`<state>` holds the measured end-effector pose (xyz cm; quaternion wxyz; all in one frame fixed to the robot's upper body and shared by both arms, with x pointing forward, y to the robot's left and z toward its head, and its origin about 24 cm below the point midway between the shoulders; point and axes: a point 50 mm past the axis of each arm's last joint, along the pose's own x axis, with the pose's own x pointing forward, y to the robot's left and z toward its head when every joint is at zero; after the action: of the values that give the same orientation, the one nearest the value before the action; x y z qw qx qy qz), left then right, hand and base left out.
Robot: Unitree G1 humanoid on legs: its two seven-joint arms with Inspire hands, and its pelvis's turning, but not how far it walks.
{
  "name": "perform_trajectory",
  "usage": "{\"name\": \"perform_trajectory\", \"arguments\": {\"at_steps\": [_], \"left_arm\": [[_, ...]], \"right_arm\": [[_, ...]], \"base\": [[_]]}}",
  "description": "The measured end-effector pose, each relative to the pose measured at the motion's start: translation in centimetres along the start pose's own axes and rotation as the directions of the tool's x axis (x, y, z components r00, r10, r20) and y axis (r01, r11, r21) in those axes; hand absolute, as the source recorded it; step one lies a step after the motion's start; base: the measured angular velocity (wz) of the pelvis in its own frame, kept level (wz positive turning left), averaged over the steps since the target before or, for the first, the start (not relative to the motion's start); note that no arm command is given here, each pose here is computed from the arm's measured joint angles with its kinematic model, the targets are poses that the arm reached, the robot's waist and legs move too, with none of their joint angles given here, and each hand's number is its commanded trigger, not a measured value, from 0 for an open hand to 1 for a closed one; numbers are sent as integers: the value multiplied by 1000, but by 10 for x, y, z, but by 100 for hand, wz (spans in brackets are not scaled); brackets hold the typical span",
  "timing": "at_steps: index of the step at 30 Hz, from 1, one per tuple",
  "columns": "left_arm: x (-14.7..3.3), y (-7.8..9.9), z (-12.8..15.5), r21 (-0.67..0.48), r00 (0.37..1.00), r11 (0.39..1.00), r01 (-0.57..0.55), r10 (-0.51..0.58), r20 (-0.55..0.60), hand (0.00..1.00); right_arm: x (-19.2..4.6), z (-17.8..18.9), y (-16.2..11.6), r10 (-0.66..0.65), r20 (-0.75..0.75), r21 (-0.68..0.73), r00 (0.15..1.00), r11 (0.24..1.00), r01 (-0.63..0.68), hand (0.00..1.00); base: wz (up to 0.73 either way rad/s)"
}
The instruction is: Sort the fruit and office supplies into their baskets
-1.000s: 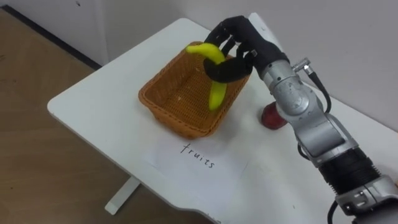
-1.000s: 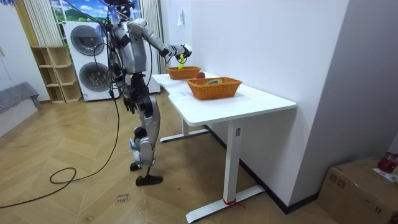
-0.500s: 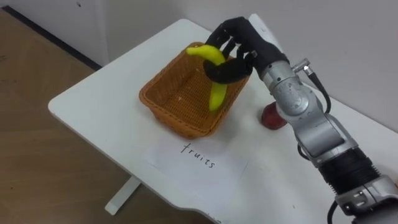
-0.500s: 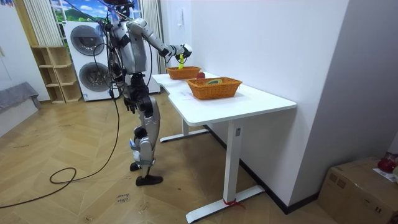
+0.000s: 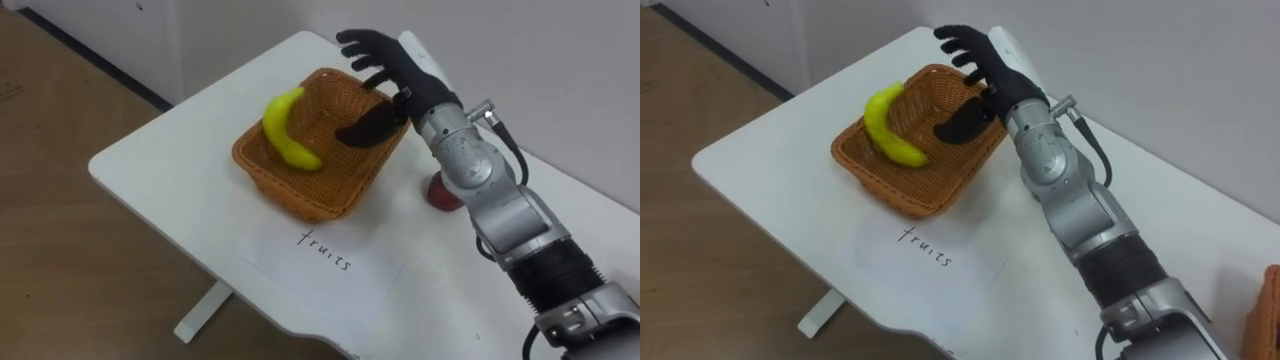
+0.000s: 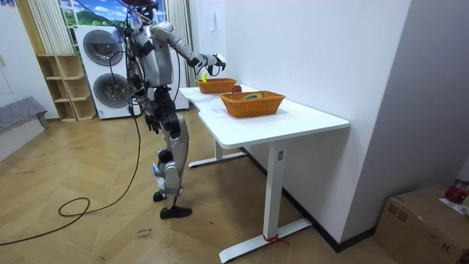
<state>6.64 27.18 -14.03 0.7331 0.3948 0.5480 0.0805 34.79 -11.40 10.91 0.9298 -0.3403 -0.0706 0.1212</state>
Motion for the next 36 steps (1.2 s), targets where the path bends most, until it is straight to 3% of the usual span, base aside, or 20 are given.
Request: {"name": "perform_trajectory", "arguments": {"at_steps": [36], "left_arm": [[-1, -3, 0, -4, 1000, 1000, 5, -5, -3, 0]], "right_arm": [[0, 0, 1, 6, -3, 61, 1000, 998, -6, 0]], "base": [[0]]}}
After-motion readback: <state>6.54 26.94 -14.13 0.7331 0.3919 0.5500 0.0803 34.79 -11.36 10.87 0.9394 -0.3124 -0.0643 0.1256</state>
